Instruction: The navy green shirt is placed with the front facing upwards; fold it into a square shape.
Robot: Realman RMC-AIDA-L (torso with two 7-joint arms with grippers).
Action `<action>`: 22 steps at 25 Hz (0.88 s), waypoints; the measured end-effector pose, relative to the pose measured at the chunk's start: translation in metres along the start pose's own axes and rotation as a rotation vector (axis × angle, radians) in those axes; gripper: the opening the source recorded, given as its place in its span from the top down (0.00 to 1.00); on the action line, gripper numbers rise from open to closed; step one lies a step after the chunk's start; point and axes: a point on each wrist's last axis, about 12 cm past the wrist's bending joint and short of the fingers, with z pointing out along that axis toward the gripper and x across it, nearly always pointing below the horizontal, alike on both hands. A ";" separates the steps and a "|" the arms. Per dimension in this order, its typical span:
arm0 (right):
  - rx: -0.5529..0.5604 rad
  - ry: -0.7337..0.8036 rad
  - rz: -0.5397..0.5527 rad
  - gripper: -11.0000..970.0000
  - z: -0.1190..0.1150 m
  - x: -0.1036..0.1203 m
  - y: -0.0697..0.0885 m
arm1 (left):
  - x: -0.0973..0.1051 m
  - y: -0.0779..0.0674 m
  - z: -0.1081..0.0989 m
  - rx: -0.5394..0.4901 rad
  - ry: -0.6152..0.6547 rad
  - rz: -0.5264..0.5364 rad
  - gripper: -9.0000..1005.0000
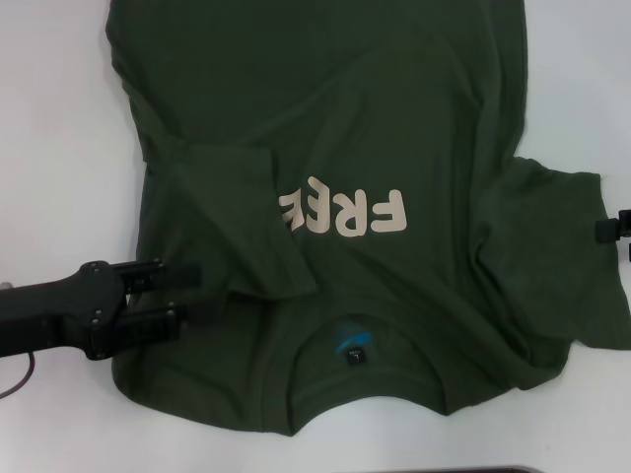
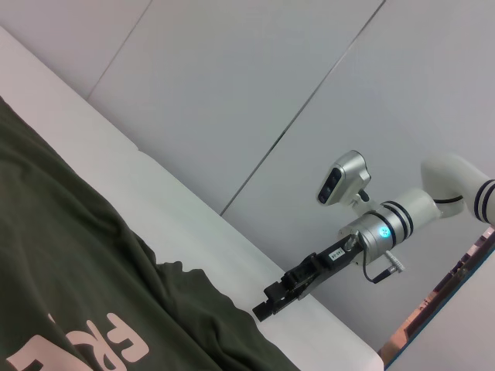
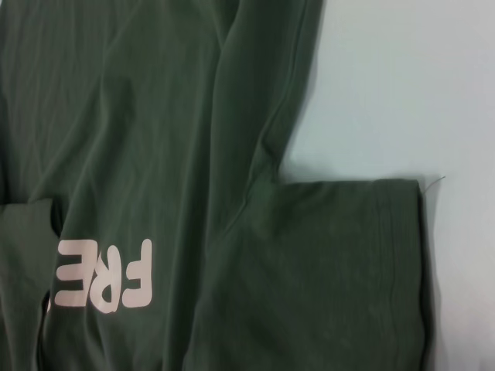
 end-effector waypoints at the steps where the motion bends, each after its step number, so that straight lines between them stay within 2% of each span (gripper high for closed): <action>1: 0.001 -0.001 0.000 0.10 0.000 0.000 0.000 | 0.000 0.000 0.000 0.000 0.000 0.000 0.39; 22: 0.006 -0.005 0.004 0.12 0.003 -0.001 -0.001 | -0.001 0.000 0.000 0.001 -0.002 0.002 0.39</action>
